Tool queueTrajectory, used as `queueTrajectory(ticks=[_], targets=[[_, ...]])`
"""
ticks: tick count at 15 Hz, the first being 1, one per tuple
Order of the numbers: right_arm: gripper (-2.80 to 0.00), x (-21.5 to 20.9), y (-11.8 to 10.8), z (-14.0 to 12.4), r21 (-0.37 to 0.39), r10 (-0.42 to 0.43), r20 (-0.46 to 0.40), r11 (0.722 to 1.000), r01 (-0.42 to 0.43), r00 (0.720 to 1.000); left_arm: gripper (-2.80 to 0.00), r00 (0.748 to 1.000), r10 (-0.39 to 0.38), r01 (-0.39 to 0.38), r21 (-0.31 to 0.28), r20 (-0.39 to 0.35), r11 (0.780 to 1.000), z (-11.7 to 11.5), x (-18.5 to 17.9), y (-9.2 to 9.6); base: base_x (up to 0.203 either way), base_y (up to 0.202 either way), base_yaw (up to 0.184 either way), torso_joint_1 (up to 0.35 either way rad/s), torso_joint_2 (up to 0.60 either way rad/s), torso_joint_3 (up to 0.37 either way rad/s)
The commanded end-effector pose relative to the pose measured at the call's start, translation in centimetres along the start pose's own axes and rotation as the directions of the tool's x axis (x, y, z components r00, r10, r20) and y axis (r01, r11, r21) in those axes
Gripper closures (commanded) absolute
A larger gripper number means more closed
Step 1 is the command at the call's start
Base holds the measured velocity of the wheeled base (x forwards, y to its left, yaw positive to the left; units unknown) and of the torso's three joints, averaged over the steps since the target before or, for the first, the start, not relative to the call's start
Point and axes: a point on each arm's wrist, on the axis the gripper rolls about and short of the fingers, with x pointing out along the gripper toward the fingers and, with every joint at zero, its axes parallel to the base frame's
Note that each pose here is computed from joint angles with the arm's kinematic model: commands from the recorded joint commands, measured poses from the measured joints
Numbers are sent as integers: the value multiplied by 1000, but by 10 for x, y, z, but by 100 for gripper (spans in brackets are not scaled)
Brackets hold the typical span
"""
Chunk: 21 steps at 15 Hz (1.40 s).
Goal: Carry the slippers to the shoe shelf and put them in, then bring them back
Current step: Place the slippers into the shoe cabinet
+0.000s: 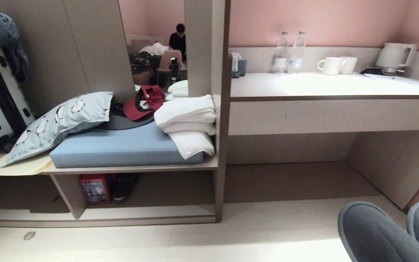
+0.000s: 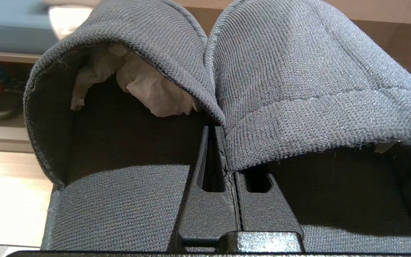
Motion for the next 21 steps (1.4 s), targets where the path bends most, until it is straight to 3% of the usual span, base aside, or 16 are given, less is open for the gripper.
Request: queueTrajectory(ticks=[1,21], targets=[[0,0,0,0,1,1,-3,1000,-1,1000,0,1000,1,-1,0,0,1000,0,0,0,0,196,-4,2,2,7],[0,0,0,0,0,1,-2,1000,-1,1000,0,1000,1,-1,0,0,1000,0,0,0,0,195,-2,3,2,3]])
